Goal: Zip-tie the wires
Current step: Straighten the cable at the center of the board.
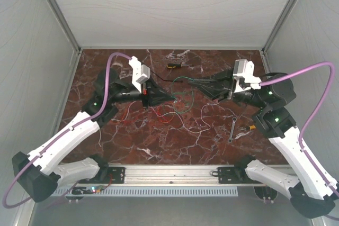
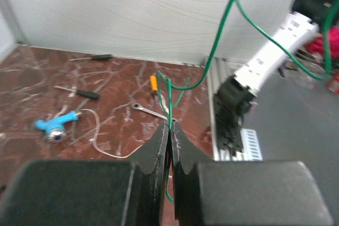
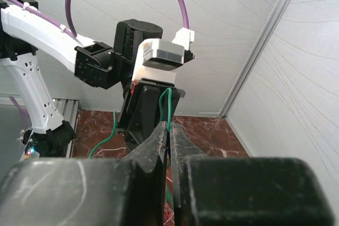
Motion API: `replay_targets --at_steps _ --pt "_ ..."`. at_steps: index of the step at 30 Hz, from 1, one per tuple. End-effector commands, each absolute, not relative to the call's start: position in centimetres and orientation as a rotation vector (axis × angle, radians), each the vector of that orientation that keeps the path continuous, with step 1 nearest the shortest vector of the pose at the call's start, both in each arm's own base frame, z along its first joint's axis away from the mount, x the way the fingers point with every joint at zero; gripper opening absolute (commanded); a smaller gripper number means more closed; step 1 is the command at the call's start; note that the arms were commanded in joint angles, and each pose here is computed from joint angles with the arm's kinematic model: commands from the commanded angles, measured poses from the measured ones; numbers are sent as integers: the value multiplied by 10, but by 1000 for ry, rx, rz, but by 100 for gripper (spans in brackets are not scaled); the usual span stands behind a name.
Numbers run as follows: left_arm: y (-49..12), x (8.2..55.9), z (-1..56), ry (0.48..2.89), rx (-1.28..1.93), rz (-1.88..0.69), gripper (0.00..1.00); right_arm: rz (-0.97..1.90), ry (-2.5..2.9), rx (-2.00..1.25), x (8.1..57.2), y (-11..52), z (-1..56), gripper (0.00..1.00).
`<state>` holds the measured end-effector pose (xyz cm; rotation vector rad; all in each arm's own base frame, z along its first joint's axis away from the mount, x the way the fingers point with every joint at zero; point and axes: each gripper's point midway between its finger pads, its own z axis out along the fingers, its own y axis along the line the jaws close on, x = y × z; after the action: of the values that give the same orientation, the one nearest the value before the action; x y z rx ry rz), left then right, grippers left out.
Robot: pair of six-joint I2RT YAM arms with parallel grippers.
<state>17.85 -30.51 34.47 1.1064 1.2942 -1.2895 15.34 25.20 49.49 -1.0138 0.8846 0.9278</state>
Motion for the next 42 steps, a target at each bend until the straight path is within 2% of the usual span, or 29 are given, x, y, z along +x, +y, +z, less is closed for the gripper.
replay_targets --at_steps 1,4,8,11,19,25,30,37,42 --pt "-289 216 392 1257 842 -1068 0 872 875 -964 152 241 501 0" --pt "-250 246 395 1361 561 -877 0 780 947 -844 169 225 500 0" --pt "-187 257 383 1428 268 -658 0 617 1093 -651 202 195 486 0" --pt "-137 259 375 1447 35 -526 0 509 1201 -542 225 176 464 0" --pt "-59 252 358 1461 -336 -290 0 392 1395 -430 253 158 421 0" --pt "-34 249 355 1439 -387 -160 0 481 1440 -488 248 175 404 0" --pt "-23 255 330 1507 -407 -18 0 626 1552 -597 244 207 365 0" --pt "-37 281 278 1625 -345 19 0 836 1705 -664 238 246 318 0" --pt "-16 307 238 1786 -428 51 0 945 1786 -727 231 276 290 0"
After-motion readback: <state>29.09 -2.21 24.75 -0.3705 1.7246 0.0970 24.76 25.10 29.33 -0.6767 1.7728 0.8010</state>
